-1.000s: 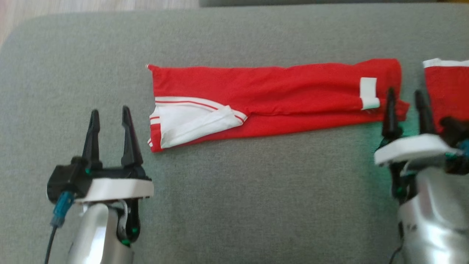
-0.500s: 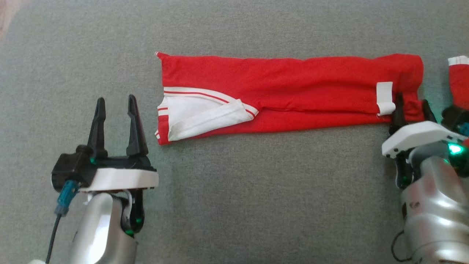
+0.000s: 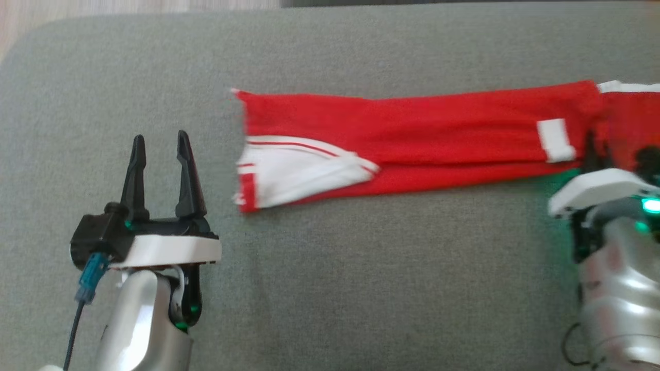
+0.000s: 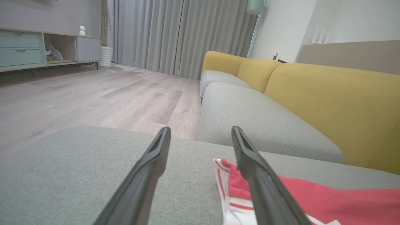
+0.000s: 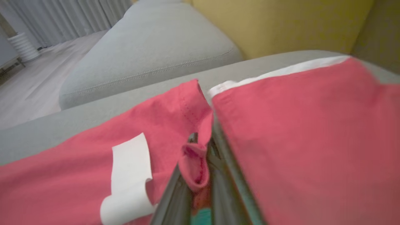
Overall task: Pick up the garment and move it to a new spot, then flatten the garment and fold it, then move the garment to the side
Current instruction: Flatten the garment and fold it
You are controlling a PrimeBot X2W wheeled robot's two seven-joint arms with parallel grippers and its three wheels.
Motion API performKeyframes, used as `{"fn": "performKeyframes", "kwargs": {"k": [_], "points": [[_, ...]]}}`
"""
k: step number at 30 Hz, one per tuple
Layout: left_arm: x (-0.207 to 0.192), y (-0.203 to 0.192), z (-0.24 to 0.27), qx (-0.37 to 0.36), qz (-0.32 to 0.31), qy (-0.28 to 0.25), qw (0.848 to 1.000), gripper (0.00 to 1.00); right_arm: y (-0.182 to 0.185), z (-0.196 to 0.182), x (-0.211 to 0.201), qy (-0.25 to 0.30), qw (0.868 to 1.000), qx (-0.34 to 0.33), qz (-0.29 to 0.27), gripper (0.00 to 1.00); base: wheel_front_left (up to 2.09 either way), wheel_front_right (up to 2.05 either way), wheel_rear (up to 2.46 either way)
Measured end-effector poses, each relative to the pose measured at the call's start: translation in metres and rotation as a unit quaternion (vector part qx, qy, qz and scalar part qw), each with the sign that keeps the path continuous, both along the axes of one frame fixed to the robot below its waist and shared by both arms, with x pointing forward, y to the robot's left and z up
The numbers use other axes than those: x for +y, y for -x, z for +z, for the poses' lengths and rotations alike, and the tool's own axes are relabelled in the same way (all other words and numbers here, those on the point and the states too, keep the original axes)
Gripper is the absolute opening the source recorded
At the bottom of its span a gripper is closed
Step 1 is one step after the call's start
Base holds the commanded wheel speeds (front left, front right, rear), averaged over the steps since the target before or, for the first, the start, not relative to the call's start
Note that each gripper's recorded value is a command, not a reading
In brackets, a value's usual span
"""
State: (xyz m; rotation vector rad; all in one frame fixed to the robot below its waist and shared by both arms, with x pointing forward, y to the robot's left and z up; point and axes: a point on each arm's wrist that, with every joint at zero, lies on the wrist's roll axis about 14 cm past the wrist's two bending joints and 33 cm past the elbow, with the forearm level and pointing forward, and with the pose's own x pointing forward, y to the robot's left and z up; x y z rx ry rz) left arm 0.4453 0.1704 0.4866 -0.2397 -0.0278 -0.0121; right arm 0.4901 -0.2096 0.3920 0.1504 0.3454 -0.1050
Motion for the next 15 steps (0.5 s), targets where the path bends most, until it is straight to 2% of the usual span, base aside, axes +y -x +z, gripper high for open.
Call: {"fn": "performKeyframes", "kwargs": {"k": [4, 6, 10, 15], "points": [[-0.005, 0.006, 0.007, -0.007, -0.007, 0.002, 1.0, 1.0, 0.005, 0.033, -0.052, 0.032, 0.997, -0.044, -0.053, 0.0, 0.0, 0.0, 0.0], [-0.006, 0.01, 0.009, -0.01, -0.009, 0.003, 1.0, 1.0, 0.005, 0.046, -0.06, 0.036, 0.995, -0.063, -0.064, 0.0, 0.0, 0.0, 0.0], [-0.007, 0.016, 0.013, -0.014, -0.009, 0.003, 1.0, 1.0, 0.001, 0.069, -0.056, 0.031, 0.993, -0.091, -0.062, 0.0, 0.0, 0.0, 0.0], [-0.005, 0.027, 0.018, -0.018, -0.007, 0.002, 1.0, 1.0, -0.007, 0.096, -0.017, 0.006, 0.992, -0.124, -0.018, 0.0, 0.0, 0.0, 0.0]]}}
